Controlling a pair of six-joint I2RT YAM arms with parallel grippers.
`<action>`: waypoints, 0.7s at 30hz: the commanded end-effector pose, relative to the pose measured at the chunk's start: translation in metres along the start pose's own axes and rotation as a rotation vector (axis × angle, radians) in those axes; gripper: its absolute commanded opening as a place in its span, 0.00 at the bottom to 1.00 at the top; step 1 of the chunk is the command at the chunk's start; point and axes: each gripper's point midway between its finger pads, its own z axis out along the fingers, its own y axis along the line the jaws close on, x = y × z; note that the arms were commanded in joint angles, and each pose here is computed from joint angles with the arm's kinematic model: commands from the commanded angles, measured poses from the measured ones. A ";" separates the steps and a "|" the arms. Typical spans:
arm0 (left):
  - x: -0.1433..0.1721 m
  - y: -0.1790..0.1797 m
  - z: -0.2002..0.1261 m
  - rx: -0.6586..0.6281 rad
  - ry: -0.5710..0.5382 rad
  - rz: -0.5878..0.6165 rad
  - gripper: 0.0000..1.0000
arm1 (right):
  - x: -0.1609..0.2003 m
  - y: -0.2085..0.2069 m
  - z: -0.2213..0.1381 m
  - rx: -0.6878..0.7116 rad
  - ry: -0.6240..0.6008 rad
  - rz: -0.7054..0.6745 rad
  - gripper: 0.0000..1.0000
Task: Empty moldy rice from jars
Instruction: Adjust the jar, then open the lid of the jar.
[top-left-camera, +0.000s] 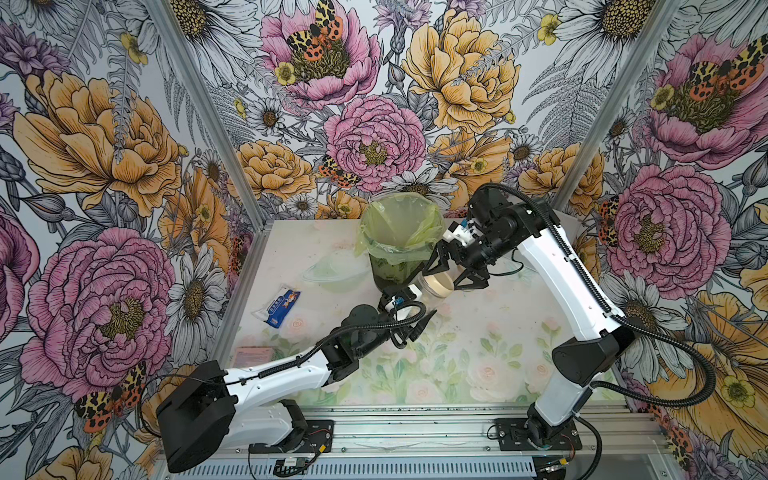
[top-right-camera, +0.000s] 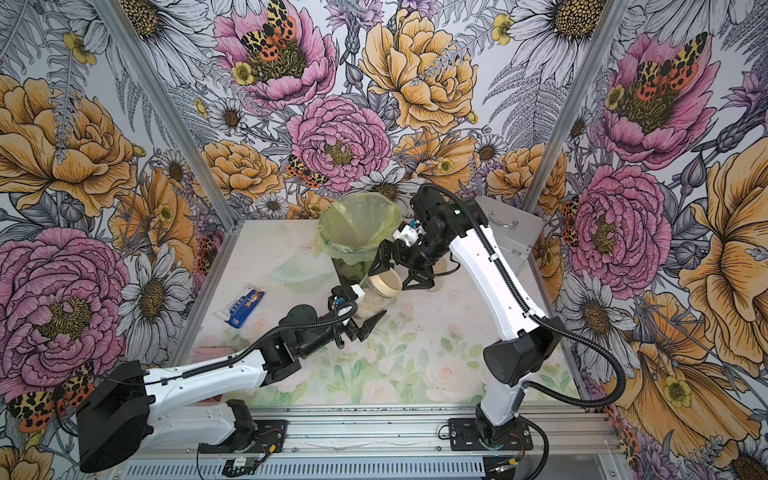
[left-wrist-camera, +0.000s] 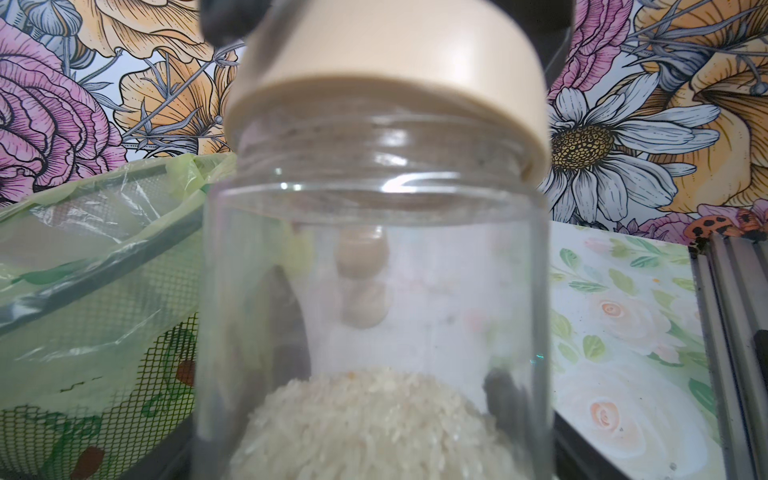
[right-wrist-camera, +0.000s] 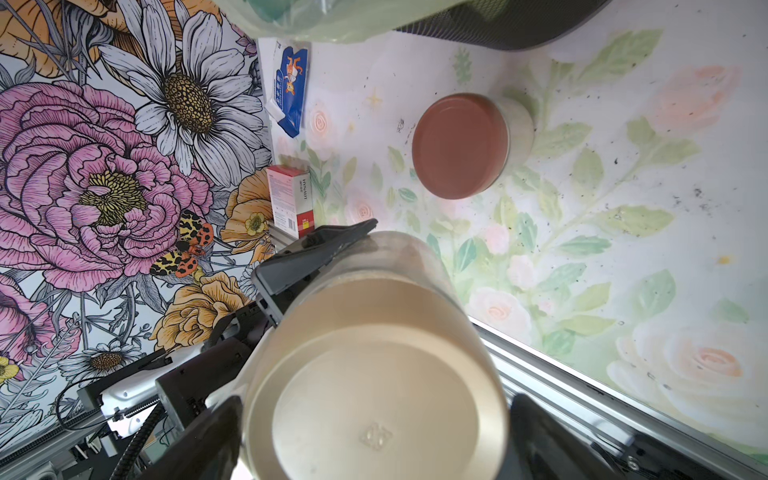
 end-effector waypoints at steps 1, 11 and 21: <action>-0.048 0.011 -0.012 -0.028 -0.160 -0.025 0.00 | 0.007 0.006 -0.005 -0.007 -0.017 -0.002 1.00; -0.050 0.014 -0.017 -0.029 -0.168 -0.025 0.00 | 0.004 0.017 -0.001 -0.030 -0.026 -0.032 0.99; -0.053 0.012 -0.018 -0.018 -0.172 -0.024 0.00 | -0.003 0.022 -0.005 -0.029 -0.062 -0.059 0.91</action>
